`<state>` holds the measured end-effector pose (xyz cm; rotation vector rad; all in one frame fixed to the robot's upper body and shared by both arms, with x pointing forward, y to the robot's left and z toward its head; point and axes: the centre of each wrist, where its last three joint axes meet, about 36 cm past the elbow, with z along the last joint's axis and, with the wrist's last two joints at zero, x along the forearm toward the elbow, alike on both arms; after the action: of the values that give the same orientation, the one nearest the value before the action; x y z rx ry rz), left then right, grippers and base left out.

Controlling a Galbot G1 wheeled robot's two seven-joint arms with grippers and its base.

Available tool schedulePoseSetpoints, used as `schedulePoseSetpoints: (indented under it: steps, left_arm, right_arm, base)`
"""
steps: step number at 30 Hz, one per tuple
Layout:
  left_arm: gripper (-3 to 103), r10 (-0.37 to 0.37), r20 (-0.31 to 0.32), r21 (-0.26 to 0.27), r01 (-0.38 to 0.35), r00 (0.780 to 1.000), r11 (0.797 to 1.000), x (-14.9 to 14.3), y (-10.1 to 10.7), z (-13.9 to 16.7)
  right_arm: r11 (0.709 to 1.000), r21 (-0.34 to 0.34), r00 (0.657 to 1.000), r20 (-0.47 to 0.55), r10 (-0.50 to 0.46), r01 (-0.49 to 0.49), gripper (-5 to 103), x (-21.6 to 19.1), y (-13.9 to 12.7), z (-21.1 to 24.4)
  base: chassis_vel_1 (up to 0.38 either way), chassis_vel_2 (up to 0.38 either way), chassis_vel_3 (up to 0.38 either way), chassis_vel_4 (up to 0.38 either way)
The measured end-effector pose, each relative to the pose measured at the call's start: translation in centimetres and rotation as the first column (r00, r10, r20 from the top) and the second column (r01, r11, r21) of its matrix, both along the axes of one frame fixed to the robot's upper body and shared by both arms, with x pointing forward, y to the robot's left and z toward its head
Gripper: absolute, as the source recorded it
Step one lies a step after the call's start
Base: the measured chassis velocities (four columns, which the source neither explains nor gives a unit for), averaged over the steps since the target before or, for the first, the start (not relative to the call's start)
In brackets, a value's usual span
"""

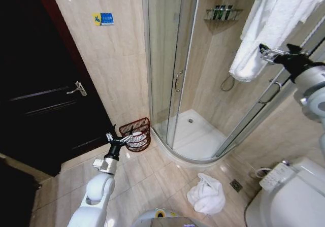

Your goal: Discard the used towel into the hamper.

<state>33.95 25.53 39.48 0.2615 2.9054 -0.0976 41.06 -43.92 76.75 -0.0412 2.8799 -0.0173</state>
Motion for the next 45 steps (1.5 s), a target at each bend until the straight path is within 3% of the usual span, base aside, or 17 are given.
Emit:
schedulePoseSetpoints:
  steps: [7,14,16,18,19,22,27,35,45]
  left_arm:
    - [100,-0.005,0.01,-0.006,0.005,1.0,1.0,0.1,-0.3,0.3]
    - [100,-0.001,0.017,-0.007,0.001,1.0,1.0,0.0,-0.2,0.5]
    - [100,0.004,0.02,-0.007,-0.004,1.0,1.0,0.0,0.0,0.6]
    - [100,0.006,0.022,-0.008,-0.006,1.0,1.0,0.0,0.0,0.6]
    - [100,0.009,0.025,-0.009,-0.009,1.0,1.0,0.0,0.1,0.6]
    - [100,0.013,0.03,-0.011,-0.013,0.999,1.0,-0.1,0.2,0.5]
    - [100,0.017,0.033,-0.019,-0.017,0.999,1.0,0.0,0.4,0.3]
    - [100,0.017,0.035,-0.023,-0.017,0.999,1.0,0.2,0.5,0.3]
    - [100,0.018,0.038,-0.026,-0.017,0.999,1.0,0.1,0.5,0.3]
  right_arm:
    - [0.995,0.014,0.995,-0.013,0.095,-0.095,102,1.0,-0.9,0.6]
    - [0.994,0.026,0.994,-0.038,0.104,-0.103,82,2.6,-1.5,0.1]
    - [0.994,0.024,0.994,-0.042,0.104,-0.104,71,2.9,-1.5,-0.1]
    - [0.994,0.024,0.994,-0.043,0.105,-0.104,71,3.0,-1.5,-0.1]
    - [0.994,0.023,0.993,-0.045,0.105,-0.104,60,3.2,-1.5,-0.2]
    - [0.994,0.021,0.993,-0.046,0.106,-0.105,54,3.3,-1.5,-0.2]
    - [0.994,0.014,0.993,-0.045,0.106,-0.105,33,3.2,-1.3,-0.3]
    - [0.994,-0.005,0.992,-0.051,0.113,-0.113,8,2.5,-0.7,-0.8]
    - [0.993,-0.016,0.99,-0.078,0.117,-0.119,8,2.0,0.0,-2.1]
  base:
    - [0.0,0.0,0.0,0.0]
    - [0.0,0.0,0.0,0.0]
    - [0.0,0.0,0.0,0.0]
    - [0.0,0.0,0.0,0.0]
    - [0.0,0.0,0.0,0.0]
    - [0.0,0.0,0.0,0.0]
    - [0.0,0.0,0.0,0.0]
    - [0.0,0.0,0.0,0.0]
    - [0.0,0.0,0.0,0.0]
